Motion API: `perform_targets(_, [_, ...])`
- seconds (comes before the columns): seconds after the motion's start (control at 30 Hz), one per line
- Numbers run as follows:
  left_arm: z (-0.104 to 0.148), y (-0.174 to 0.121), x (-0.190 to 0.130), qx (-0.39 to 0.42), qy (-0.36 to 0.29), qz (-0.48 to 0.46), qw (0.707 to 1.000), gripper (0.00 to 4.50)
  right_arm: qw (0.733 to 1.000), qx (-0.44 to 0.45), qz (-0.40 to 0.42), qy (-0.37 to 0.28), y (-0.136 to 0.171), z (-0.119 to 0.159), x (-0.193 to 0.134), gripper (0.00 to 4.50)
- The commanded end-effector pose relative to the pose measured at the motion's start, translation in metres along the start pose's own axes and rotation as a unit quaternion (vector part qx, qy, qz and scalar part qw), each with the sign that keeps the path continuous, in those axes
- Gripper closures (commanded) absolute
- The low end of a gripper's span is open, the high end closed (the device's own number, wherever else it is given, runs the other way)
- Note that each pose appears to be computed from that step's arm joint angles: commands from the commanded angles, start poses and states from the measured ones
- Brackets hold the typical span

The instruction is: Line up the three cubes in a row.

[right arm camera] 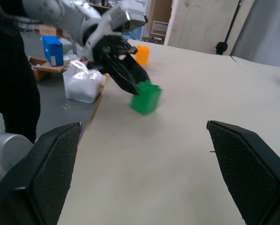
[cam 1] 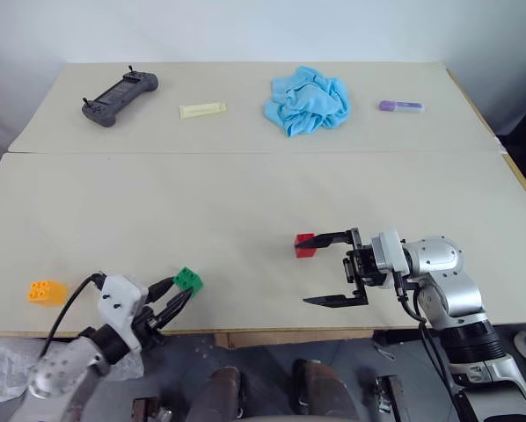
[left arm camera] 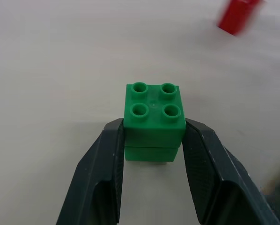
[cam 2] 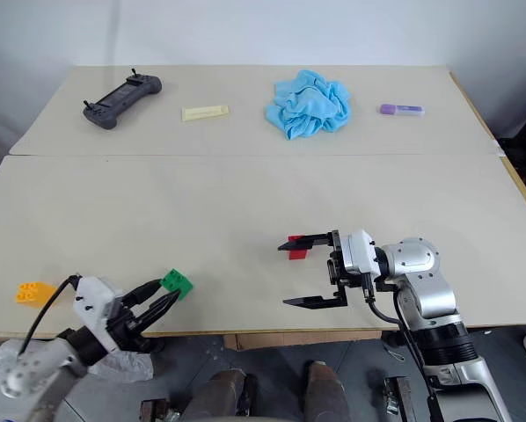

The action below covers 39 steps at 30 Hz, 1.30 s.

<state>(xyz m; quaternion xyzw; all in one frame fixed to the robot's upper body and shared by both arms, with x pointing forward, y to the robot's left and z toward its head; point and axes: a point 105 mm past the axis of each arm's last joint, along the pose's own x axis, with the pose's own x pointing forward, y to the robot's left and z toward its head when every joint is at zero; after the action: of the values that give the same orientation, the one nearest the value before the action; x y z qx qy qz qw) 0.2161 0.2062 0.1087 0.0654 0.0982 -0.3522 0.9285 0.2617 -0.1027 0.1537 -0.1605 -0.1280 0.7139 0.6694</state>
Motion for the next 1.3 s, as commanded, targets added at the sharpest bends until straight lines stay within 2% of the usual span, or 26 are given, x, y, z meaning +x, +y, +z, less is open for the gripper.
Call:
perform_targets(0.03, [0.023,0.016,0.002,0.059,-0.003,-0.072,0.996,3.06,1.0,-0.021,-0.02,-0.003,-0.007,0.006,-0.005,0.0])
perform_targets(0.2, [0.067,0.03,0.041,0.162,0.002,-0.193,0.968,3.06,0.997,-0.025,-0.067,0.022,-0.014,0.006,-0.026,0.0])
perform_targets(0.3, [0.078,0.03,0.066,0.205,0.007,-0.241,0.948,3.06,0.995,-0.024,-0.088,0.04,-0.015,0.004,-0.038,0.0])
perform_targets(0.43, [0.08,0.013,0.113,0.244,0.034,-0.339,0.908,3.06,0.988,-0.025,-0.128,0.079,-0.014,0.001,-0.063,0.0])
perform_targets(0.57, [0.07,0.015,0.144,0.252,0.048,-0.351,0.901,3.06,0.983,-0.032,-0.161,0.087,-0.011,0.005,-0.069,0.0])
perform_targets(0.97, [0.065,0.006,0.152,0.242,0.03,-0.378,0.893,3.06,0.976,-0.021,-0.197,0.096,0.0,0.004,-0.074,0.0])
perform_targets(1.3, [0.06,0.01,0.15,0.235,0.03,-0.348,0.907,3.06,0.979,-0.021,-0.188,0.082,-0.004,0.001,-0.065,0.0])
